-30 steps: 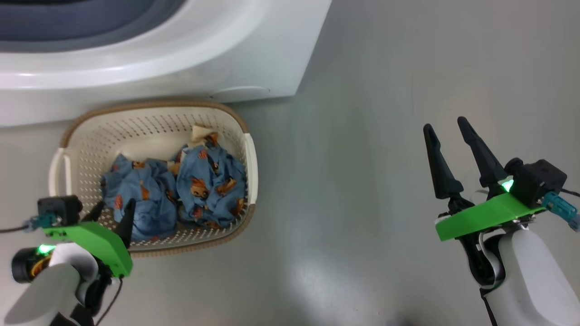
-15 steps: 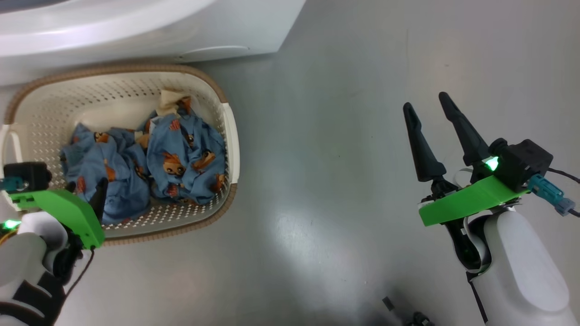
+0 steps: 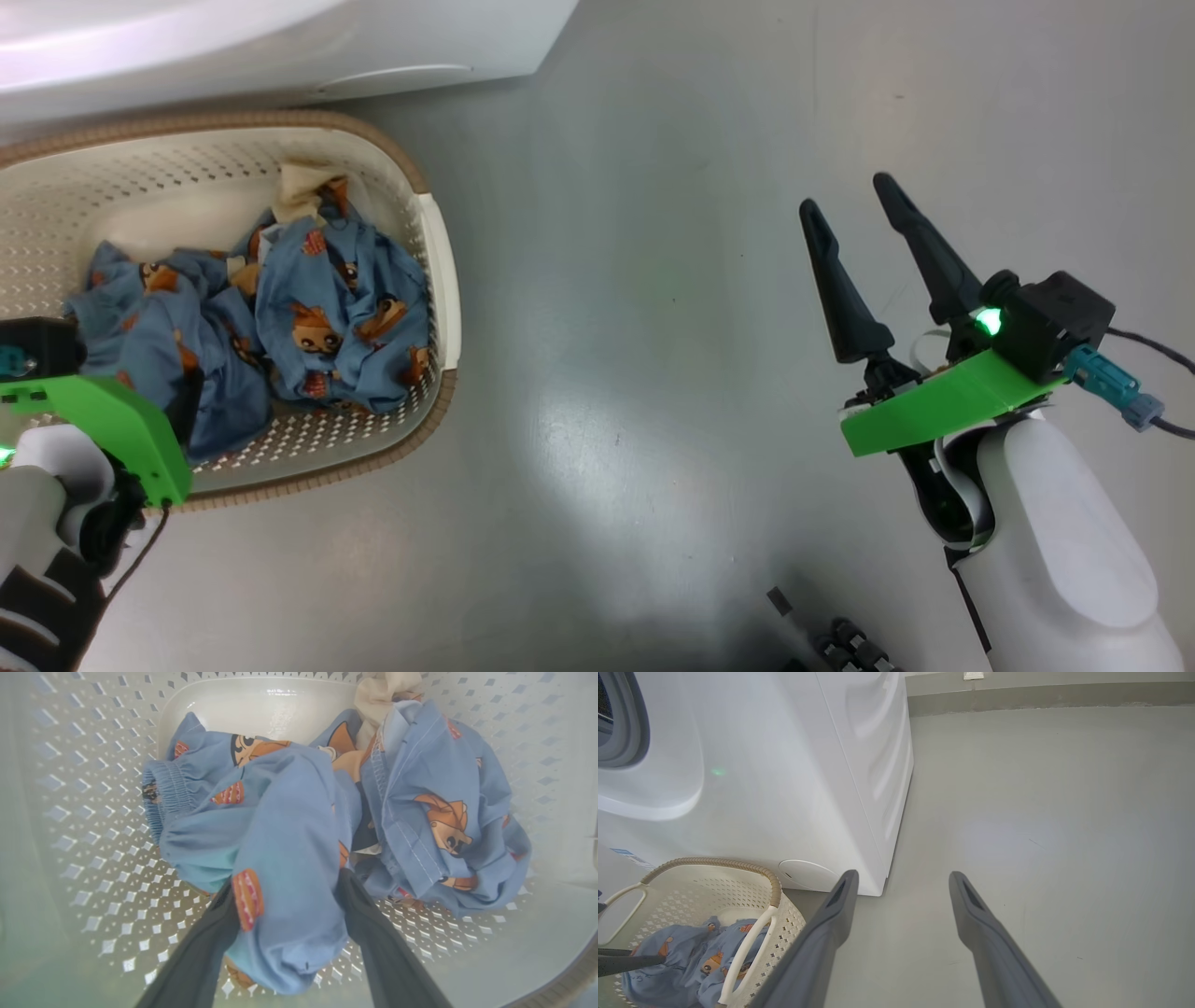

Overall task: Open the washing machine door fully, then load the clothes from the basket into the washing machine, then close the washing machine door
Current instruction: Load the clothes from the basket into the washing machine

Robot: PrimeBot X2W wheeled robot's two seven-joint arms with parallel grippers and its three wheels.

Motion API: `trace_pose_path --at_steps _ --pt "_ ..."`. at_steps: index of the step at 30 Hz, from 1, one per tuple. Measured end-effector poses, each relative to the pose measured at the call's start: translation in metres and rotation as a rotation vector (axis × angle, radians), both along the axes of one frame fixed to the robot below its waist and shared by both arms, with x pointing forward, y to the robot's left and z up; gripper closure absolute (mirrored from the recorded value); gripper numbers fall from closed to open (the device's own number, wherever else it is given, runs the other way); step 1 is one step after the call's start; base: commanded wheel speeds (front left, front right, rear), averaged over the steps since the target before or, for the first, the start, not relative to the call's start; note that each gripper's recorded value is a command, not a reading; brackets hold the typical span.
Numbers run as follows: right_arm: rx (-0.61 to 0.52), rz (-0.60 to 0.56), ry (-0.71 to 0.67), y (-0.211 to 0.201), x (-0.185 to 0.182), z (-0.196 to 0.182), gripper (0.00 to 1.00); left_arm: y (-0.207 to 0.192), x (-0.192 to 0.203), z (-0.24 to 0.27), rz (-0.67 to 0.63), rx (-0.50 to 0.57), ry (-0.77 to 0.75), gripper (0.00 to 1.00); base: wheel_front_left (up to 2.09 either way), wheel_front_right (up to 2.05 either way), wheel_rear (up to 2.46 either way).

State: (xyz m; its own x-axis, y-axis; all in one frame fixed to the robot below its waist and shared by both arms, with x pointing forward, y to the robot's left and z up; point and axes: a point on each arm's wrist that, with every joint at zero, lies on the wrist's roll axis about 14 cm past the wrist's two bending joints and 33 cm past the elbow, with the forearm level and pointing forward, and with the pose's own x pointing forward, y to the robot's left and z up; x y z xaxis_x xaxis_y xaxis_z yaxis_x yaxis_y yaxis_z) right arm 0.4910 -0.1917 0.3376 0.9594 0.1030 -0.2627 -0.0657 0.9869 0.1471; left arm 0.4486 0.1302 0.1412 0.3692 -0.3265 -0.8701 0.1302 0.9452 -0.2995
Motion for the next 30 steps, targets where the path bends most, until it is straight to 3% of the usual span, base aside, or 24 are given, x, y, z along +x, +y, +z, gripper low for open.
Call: trace_pose_path --at_steps 1,2,3,11,30 --pt "-0.002 0.000 -0.004 -0.001 0.001 0.001 0.00 -0.002 0.000 -0.001 -0.003 -0.003 0.001 0.48 0.00 0.00 0.00" --pt "-0.004 0.000 -0.009 -0.001 0.002 0.003 0.00 -0.004 0.000 -0.001 -0.006 -0.005 0.004 0.83 0.00 0.00 0.00" --pt "-0.004 -0.001 -0.011 -0.001 0.002 0.003 0.00 -0.005 -0.001 -0.001 -0.011 -0.007 0.006 1.00 0.00 0.00 0.00" --pt "0.001 0.003 -0.043 0.001 0.004 0.018 0.00 -0.010 0.008 0.018 0.028 -0.037 -0.068 1.00 0.00 0.00 0.00" --pt "0.005 0.015 -0.128 0.003 -0.010 0.068 0.00 0.007 0.033 0.122 0.179 -0.124 -0.390 1.00 0.00 0.00 0.00"
